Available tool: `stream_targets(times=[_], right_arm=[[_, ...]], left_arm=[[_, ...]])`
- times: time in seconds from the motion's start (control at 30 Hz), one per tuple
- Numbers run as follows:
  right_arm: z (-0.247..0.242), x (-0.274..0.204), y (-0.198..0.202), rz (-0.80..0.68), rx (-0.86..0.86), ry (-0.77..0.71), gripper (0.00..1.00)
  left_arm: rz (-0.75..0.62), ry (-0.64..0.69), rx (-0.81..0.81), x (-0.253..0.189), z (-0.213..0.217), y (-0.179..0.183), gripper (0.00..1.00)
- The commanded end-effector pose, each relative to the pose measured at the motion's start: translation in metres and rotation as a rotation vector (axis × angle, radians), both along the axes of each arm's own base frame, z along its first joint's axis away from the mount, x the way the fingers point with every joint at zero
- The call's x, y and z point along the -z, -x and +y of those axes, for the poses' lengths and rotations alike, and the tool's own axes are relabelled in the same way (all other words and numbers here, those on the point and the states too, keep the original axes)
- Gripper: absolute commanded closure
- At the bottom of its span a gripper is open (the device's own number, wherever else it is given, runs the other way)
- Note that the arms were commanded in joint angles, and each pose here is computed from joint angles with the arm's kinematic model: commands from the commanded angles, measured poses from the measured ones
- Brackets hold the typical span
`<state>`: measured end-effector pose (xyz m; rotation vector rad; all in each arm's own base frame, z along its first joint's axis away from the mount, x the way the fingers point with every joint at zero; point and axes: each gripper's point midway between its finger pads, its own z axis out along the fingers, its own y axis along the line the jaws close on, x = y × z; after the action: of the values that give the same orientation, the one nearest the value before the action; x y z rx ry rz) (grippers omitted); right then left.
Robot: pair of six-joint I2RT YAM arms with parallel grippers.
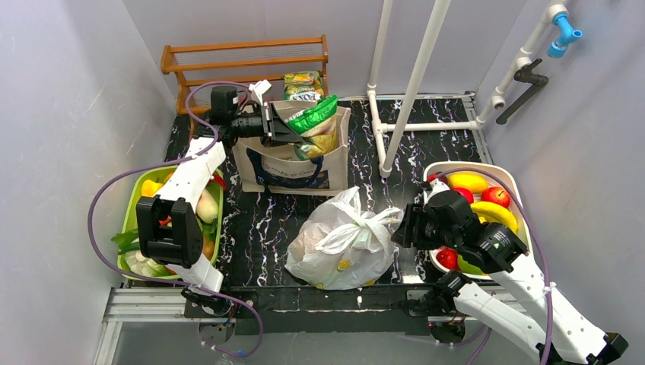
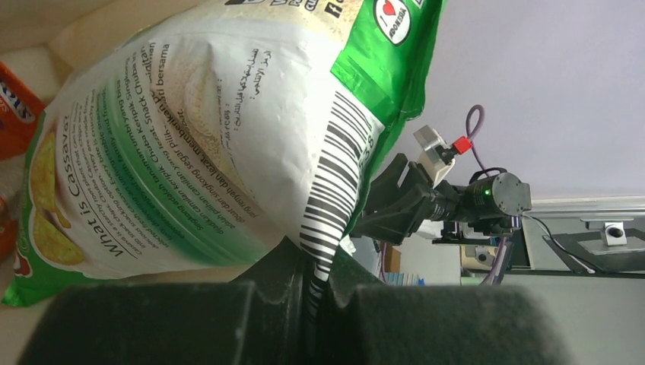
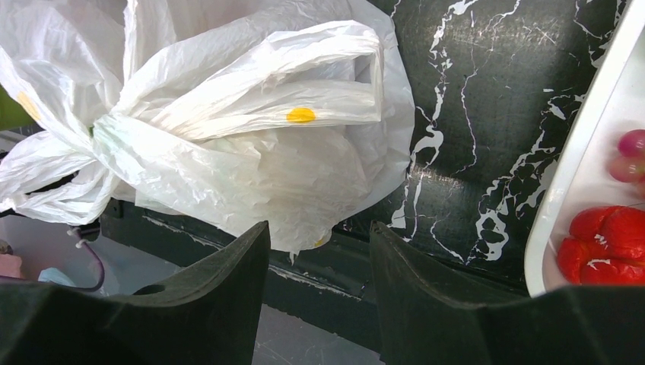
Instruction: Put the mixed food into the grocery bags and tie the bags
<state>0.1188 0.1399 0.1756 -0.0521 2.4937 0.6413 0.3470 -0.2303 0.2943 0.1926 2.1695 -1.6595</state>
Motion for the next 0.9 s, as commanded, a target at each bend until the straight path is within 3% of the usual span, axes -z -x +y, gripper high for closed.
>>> stream_targets(times=[0.0,0.2,0.4,0.67,0.87], right_arm=[[0.004,-0.002,-0.004,-0.023,-0.002,-0.022,0.42],[0.013,-0.011,-0.007,-0.028,-0.021,-0.053,0.42],[0.043,-0.059,-0.021,-0.078,-0.075,-0.168,0.42],[0.086,-0.122,-0.054,-0.156,-0.135,-0.28,0.41],[0.113,-0.141,-0.086,-0.196,-0.133,-0.302,0.41]], left_arm=[[-0.031,0.02,0.065,-0.003,-0.004,0.02,1.0],[0.001,-0.068,0.073,0.03,-0.008,0.03,1.0],[0.027,-0.172,0.095,0.062,-0.013,0.041,1.0],[0.074,-0.329,0.077,0.101,-0.01,0.05,1.0],[0.103,-0.386,0.042,0.116,-0.004,0.05,1.0]])
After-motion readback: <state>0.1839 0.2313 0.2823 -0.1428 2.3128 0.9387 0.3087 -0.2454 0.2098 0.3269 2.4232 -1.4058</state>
